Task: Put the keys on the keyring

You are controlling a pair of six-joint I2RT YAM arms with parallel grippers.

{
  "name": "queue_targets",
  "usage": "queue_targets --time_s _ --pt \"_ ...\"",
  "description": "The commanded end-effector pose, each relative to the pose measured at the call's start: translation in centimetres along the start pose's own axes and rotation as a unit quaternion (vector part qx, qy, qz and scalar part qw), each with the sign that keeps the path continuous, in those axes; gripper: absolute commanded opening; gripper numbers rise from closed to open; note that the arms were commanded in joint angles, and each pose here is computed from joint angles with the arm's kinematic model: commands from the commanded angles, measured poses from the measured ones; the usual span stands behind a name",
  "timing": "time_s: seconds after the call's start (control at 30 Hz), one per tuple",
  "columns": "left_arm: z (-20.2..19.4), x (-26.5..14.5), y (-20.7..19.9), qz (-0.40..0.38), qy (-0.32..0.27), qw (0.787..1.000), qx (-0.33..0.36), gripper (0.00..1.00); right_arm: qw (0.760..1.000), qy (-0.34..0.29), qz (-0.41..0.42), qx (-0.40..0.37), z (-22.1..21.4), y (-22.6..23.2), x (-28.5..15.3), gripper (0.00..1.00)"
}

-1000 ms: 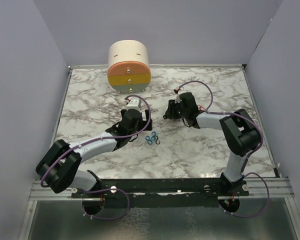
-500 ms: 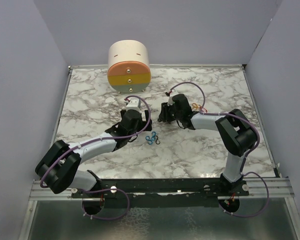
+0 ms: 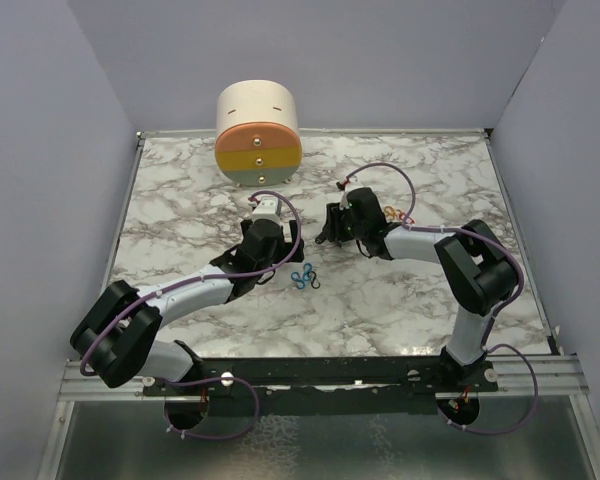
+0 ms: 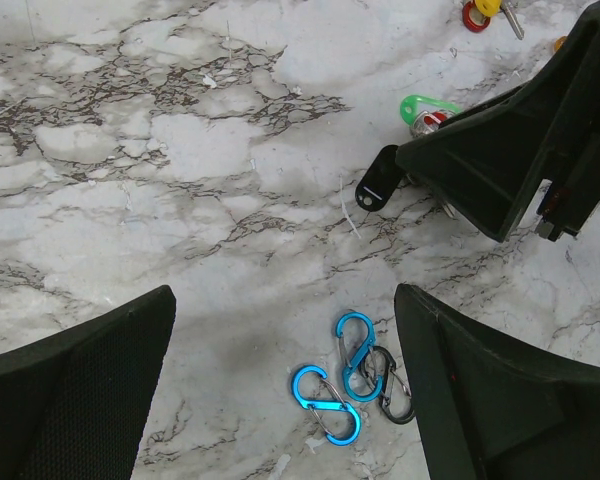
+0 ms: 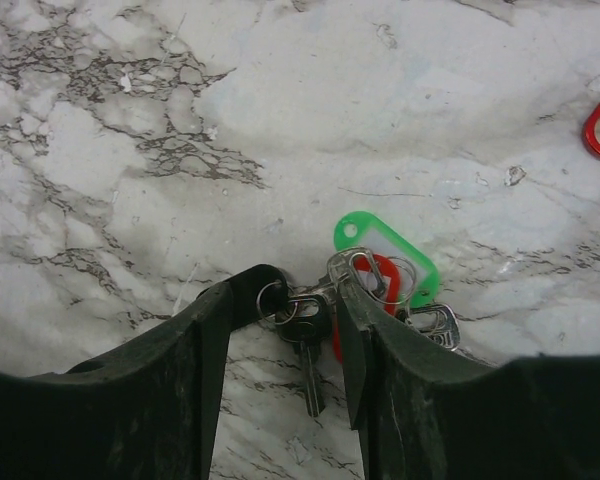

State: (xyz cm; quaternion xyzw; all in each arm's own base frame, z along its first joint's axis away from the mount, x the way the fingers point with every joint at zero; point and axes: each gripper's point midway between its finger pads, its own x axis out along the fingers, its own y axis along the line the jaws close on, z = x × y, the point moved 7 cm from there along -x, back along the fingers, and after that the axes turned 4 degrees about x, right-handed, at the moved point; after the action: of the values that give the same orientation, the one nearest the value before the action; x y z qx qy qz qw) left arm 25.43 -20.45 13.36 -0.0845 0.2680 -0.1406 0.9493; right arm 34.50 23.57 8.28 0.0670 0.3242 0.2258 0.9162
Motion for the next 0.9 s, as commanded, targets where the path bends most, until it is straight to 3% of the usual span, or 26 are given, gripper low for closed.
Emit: queue_targets --time_s 0.0,0.37,0.87 --pt "0.3 -0.1 0.1 -0.001 -0.010 1.000 -0.005 0.93 0.998 -0.017 -0.056 0.016 0.8 -0.8 -0.8 0.48" --pt "0.3 -0.1 0.1 -0.001 -0.011 1.000 -0.004 0.93 0.998 0.006 -0.059 0.013 0.2 -0.9 0.0 0.52" --pt "0.4 -0.3 0.3 0.004 -0.015 1.000 -0.002 0.93 0.996 0.054 0.074 -0.001 -1.3 3.0 2.1 0.49"
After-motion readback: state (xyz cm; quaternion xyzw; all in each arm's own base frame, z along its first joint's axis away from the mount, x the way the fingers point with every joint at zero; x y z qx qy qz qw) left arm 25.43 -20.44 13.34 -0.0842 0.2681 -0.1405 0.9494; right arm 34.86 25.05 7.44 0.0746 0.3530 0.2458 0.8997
